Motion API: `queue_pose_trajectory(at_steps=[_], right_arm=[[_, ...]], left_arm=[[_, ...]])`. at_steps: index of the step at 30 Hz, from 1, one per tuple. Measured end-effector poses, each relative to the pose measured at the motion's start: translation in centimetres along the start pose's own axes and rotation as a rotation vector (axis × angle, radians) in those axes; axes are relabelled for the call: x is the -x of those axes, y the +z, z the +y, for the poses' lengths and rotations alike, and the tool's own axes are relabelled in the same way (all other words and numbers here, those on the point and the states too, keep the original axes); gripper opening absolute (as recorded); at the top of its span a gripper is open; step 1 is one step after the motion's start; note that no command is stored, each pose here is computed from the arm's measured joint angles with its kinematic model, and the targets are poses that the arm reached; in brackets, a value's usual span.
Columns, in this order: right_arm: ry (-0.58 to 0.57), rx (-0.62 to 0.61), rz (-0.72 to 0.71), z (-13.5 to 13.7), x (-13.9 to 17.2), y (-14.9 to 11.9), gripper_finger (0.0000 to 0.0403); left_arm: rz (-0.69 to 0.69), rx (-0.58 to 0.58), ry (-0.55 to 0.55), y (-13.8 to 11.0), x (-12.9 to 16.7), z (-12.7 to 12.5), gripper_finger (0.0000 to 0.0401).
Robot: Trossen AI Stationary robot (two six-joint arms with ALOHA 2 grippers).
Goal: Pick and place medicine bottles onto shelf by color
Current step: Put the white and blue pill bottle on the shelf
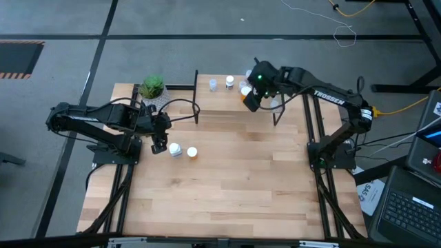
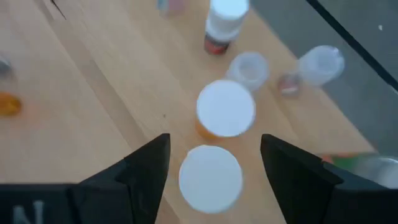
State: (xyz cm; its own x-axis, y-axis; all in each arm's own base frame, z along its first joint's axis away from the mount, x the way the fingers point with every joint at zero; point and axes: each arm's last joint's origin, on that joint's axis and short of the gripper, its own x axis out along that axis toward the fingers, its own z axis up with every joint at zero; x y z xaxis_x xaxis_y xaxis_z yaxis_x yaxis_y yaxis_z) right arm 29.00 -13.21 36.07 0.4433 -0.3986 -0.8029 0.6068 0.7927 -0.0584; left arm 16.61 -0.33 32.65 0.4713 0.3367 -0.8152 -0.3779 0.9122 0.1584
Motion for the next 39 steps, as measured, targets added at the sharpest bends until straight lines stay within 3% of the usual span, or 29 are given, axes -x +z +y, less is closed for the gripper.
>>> queue_pose_trajectory(at_steps=[6, 13, 18, 23, 29, 39], right_arm=[[0.001, -0.069, 0.031, -0.5, 5.5, 1.0, 0.0251], [-0.001, -0.082, 0.153, -0.3, 10.7, -0.4, 0.0251], [0.135, -0.023, 0.106, 0.4, 13.4, -1.7, 0.0251], [0.185, 0.031, 0.040, 0.5, 16.1, -3.1, 0.0251], [0.213, 0.048, -0.038, -0.3, 19.0, -4.8, 0.0251], [0.214, -0.002, -0.118, -1.8, 21.5, -6.4, 0.0251]], left_arm=[[-0.023, -0.027, -0.048, 0.2, 0.1, -0.4, 0.0147], [-0.022, -0.132, -0.103, 0.7, -0.6, -1.9, 0.0148], [0.009, -0.038, -0.122, 1.6, -2.0, -2.8, 0.0167], [0.170, 0.052, -0.162, 2.0, -4.6, -3.1, 0.0204], [0.293, -0.003, -0.147, 2.1, -7.2, -4.2, 0.0226], [0.368, -0.128, -0.080, 2.1, -10.0, -5.5, 0.0228]])
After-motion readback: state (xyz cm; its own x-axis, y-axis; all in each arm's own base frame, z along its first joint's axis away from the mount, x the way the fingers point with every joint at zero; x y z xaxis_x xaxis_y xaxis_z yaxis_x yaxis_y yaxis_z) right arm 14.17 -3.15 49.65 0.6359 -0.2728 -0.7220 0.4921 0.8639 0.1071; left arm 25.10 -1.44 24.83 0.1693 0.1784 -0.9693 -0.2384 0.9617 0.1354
